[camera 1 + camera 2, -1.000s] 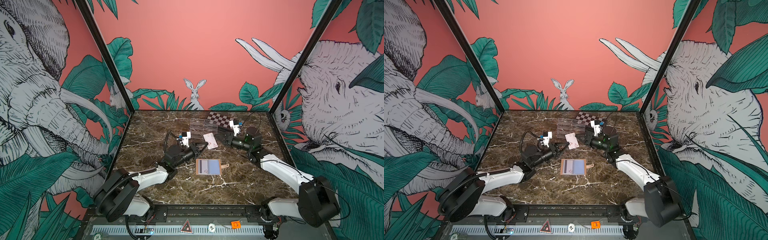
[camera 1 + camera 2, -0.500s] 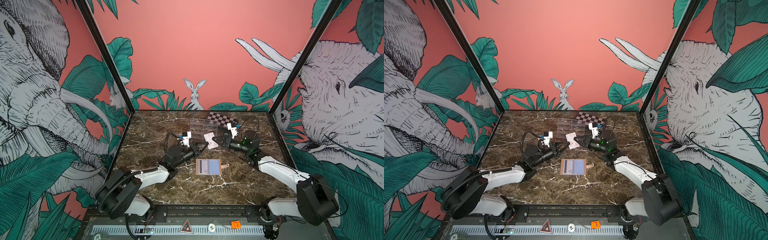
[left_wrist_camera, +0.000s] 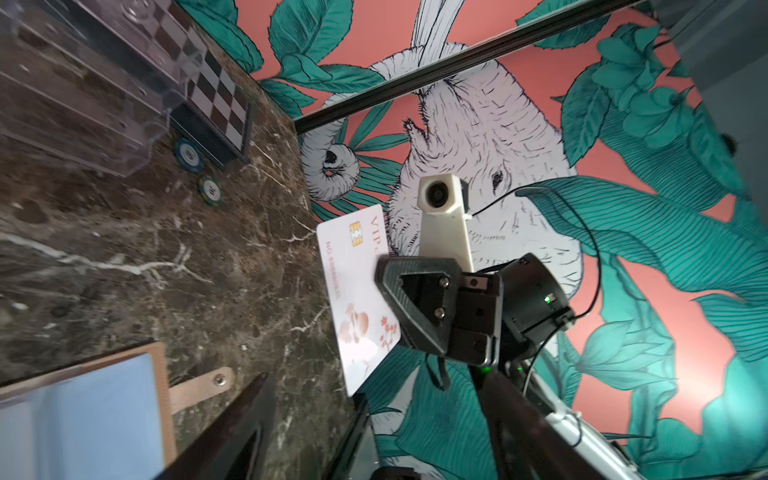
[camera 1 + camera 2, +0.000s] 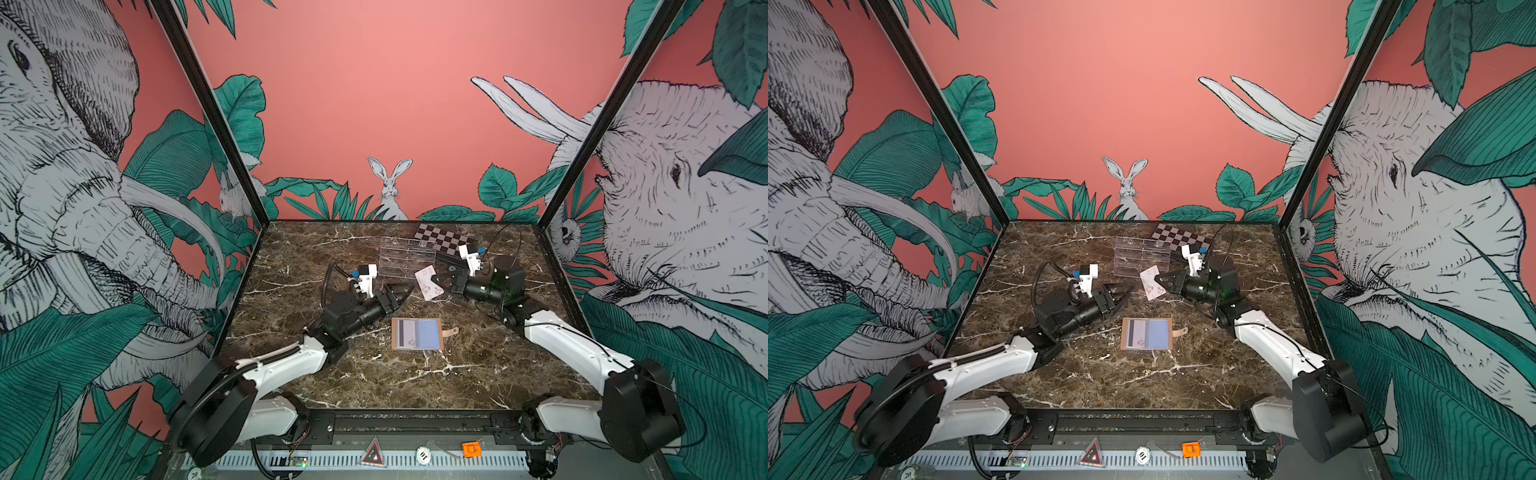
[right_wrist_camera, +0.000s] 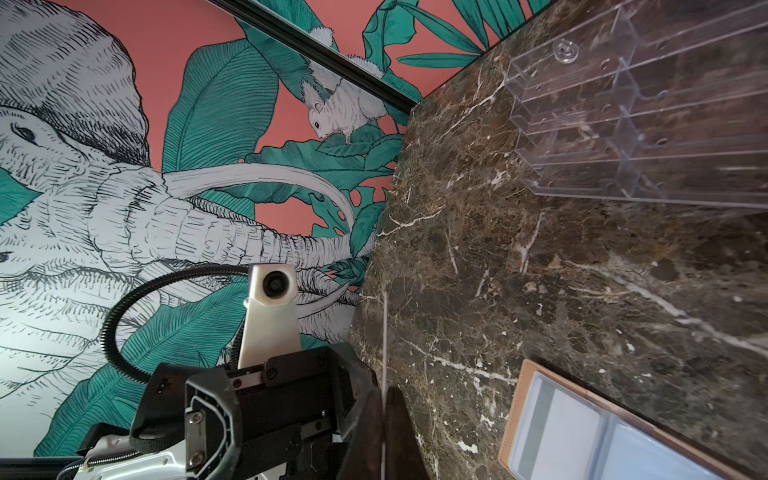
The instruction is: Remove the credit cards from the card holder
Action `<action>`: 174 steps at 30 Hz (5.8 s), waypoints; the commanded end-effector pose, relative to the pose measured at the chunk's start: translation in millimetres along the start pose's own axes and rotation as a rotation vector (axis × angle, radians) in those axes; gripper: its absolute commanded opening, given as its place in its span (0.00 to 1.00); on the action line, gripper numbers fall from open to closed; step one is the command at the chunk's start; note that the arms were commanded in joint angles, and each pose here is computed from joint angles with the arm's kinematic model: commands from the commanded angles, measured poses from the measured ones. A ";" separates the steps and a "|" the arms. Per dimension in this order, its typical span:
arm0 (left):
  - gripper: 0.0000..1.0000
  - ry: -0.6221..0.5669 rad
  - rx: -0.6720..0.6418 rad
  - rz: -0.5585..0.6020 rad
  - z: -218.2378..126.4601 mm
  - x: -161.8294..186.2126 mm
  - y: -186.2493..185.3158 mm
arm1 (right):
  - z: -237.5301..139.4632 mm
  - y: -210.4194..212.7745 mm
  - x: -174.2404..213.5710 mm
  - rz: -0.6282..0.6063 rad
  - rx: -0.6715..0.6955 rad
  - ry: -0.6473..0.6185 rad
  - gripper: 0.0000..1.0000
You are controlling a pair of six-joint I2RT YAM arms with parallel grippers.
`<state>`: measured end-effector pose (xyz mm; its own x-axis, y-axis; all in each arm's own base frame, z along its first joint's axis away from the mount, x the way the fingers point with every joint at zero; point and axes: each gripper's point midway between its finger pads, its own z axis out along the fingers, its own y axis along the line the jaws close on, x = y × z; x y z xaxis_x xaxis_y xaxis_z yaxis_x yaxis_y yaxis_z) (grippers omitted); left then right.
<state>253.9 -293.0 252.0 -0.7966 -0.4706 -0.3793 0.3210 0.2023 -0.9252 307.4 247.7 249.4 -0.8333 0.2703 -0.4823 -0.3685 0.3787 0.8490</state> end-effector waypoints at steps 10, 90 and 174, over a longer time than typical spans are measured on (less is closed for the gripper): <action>0.97 -0.151 -0.349 0.537 -71.8 -49.5 -22.3 | -33.8 -7.0 -11.5 -0.366 0.239 0.082 0.00; 0.99 -0.076 -0.527 0.802 -77.1 -42.0 36.4 | 133.5 -141.7 -150.5 -1.475 0.106 0.523 0.00; 0.99 0.004 -0.620 0.489 -82.9 -13.5 81.2 | 48.4 -6.2 -231.4 -1.550 0.610 -0.150 0.74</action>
<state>254.4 -199.5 202.1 -0.5669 -0.1616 -0.8078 0.3524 0.8387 -0.4151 526.3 234.5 276.3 0.1336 -0.7291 -0.6712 -0.6719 0.4312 -0.6022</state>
